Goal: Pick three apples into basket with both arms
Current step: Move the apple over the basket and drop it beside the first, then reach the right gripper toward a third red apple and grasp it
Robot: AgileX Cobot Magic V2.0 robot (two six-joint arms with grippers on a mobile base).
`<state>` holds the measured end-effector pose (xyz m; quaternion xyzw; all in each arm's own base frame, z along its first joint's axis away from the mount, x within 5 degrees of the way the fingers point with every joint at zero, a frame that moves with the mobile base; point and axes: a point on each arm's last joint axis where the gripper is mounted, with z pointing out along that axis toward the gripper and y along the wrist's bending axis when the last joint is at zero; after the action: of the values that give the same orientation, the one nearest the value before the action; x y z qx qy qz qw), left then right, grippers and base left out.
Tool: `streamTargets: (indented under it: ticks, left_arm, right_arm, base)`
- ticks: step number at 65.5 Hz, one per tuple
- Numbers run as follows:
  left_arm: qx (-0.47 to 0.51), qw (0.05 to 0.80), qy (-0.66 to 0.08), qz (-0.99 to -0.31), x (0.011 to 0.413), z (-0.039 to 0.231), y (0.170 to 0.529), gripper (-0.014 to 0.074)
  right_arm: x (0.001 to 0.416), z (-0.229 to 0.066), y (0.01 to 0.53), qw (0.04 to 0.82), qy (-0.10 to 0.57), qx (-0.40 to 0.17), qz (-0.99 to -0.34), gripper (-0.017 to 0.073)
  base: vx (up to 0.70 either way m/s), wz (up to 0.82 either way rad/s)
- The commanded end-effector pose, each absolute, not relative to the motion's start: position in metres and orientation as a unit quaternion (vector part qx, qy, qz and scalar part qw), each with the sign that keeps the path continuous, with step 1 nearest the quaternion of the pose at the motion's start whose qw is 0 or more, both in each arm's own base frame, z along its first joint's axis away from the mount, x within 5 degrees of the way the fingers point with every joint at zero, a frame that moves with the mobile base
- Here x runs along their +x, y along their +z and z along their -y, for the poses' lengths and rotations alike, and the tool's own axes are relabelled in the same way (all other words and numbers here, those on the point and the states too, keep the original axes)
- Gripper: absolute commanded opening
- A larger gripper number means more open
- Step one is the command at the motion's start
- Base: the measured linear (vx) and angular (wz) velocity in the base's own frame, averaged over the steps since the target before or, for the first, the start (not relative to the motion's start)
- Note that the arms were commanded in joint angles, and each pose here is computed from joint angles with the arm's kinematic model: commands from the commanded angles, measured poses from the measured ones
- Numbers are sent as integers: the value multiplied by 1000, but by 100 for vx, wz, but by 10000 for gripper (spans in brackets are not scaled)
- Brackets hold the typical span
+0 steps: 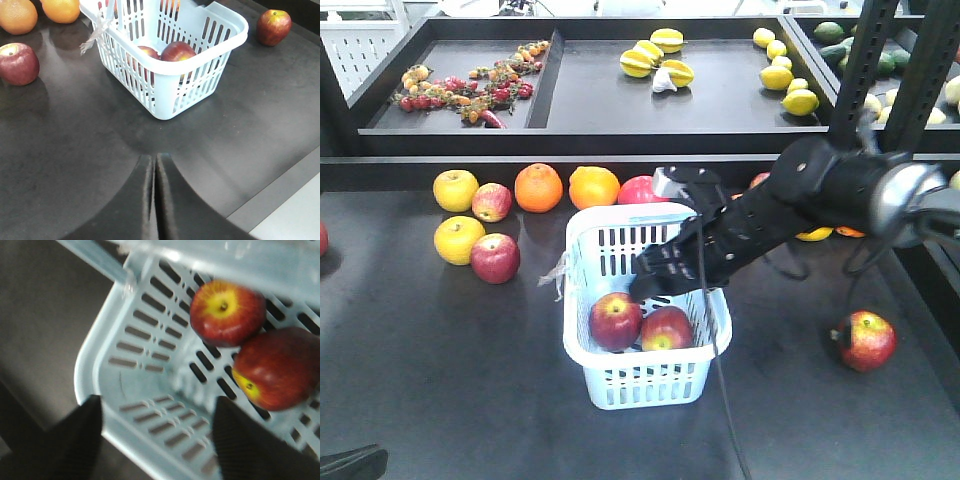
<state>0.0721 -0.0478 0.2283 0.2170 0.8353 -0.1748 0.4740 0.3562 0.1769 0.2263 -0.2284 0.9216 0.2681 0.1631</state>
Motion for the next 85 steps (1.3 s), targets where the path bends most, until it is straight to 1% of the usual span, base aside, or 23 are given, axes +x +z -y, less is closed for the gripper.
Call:
streamTargets:
  ticks: [1, 3, 5, 7, 14, 19, 30, 41, 49, 55, 62, 67, 73, 76, 85]
  left_arm:
    - [195, 505, -184, -820, 77, 48, 240, -6]
    - [195, 505, -184, -820, 77, 48, 240, -6]
    - [195, 505, -184, -820, 77, 48, 240, -6]
    - [195, 505, -184, -820, 77, 48, 240, -6]
    - [195, 505, -184, -820, 77, 48, 240, -6]
    - [195, 505, -184, -820, 77, 48, 240, -6]
    - [195, 505, -184, -820, 77, 48, 240, -6]
    - [195, 505, -184, -820, 77, 48, 240, -6]
    - [195, 505, -184, -820, 77, 48, 240, -6]
    - [195, 505, -184, -820, 77, 48, 240, -6]
    - [195, 505, -184, -820, 77, 48, 240, -6]
    - [195, 505, -184, -820, 77, 48, 240, -6]
    - [195, 505, -184, -820, 77, 48, 240, -6]
    - [195, 505, -184, -820, 77, 48, 240, -6]
    - [195, 505, -184, -820, 77, 48, 240, -6]
  right_arm:
    - [343, -166, 272, 193, 245, -245, -918, 185]
    - [338, -163, 279, 194, 234, -251, -919, 125]
    - [332, -160, 286, 194, 226, -260, -919, 38]
    - [328, -157, 293, 197, 219, -268, -917, -16]
    - [309, -147, 323, 220, 200, -281, -913, -10]
    - [298, -139, 340, 240, 182, -279, -912, -8]
    - [272, -115, 376, 291, 112, -261, -914, -5]
    - [259, -91, 391, 306, 21, -210, -928, -4]
    - [260, -75, 378, 296, -32, -163, -941, -4]
    - [263, -55, 351, 276, -41, -111, -954, -3]
    - [271, -25, 324, 290, -23, -42, -956, 4]
    - [274, -2, 315, 294, -4, 6, -956, 41]
    - [276, 18, 312, 291, 15, 22, -956, 138]
    - [278, 25, 310, 291, 30, 31, -956, 207]
    - [287, 37, 300, 289, 56, 27, -955, 498]
  base:
    - [0, 0]
    - [0, 0]
    - [0, 0]
    - [0, 0]
    - [0, 0]
    - [0, 0]
    - [0, 0]
    - [0, 0]
    - [0, 0]
    - [0, 0]
    - [0, 0]
    - [0, 0]
    - [0, 0]
    - [0, 0]
    - [0, 0]
